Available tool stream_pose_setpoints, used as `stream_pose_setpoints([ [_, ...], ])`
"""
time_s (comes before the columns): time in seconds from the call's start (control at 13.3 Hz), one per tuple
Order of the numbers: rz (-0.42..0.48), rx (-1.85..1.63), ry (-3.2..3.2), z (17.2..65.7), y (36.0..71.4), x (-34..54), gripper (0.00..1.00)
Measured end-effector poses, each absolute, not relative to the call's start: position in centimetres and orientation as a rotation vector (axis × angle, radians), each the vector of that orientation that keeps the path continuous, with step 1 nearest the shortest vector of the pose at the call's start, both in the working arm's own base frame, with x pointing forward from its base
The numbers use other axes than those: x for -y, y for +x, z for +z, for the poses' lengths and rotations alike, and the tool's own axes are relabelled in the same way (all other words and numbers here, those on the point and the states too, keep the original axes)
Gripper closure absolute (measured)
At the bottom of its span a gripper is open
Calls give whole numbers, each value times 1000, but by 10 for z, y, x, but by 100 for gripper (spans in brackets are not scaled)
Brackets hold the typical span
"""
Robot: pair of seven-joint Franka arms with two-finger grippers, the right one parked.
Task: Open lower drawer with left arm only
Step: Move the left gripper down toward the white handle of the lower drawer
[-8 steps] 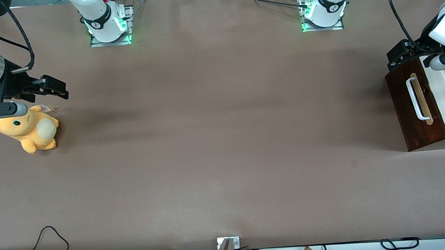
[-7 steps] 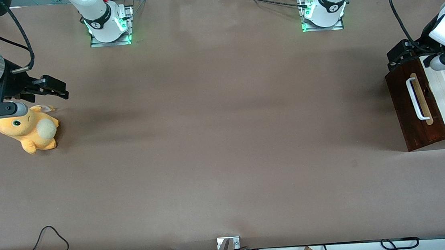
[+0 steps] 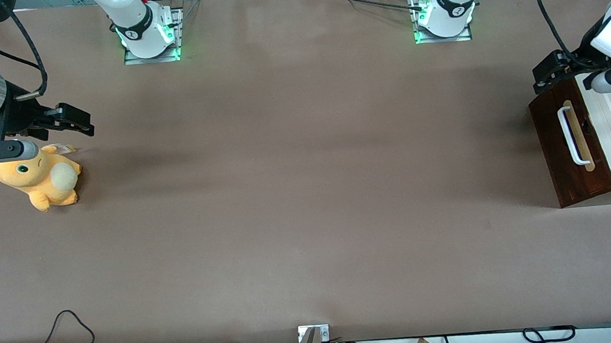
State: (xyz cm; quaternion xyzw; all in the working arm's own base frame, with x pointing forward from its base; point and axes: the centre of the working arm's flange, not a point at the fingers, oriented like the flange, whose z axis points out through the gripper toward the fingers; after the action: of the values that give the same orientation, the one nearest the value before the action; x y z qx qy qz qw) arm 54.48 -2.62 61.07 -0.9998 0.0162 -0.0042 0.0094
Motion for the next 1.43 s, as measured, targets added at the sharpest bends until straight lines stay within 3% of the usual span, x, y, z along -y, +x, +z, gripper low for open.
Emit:
stream_pose_setpoints([
  [0.53,15,-47,-3122,605,546,20,0],
  [0.83,94,101,-3025,589,545,31,0],
  [1.05,113,207,-2812,549,544,82,0],
  [1.43,128,267,-2453,436,530,120,0],
])
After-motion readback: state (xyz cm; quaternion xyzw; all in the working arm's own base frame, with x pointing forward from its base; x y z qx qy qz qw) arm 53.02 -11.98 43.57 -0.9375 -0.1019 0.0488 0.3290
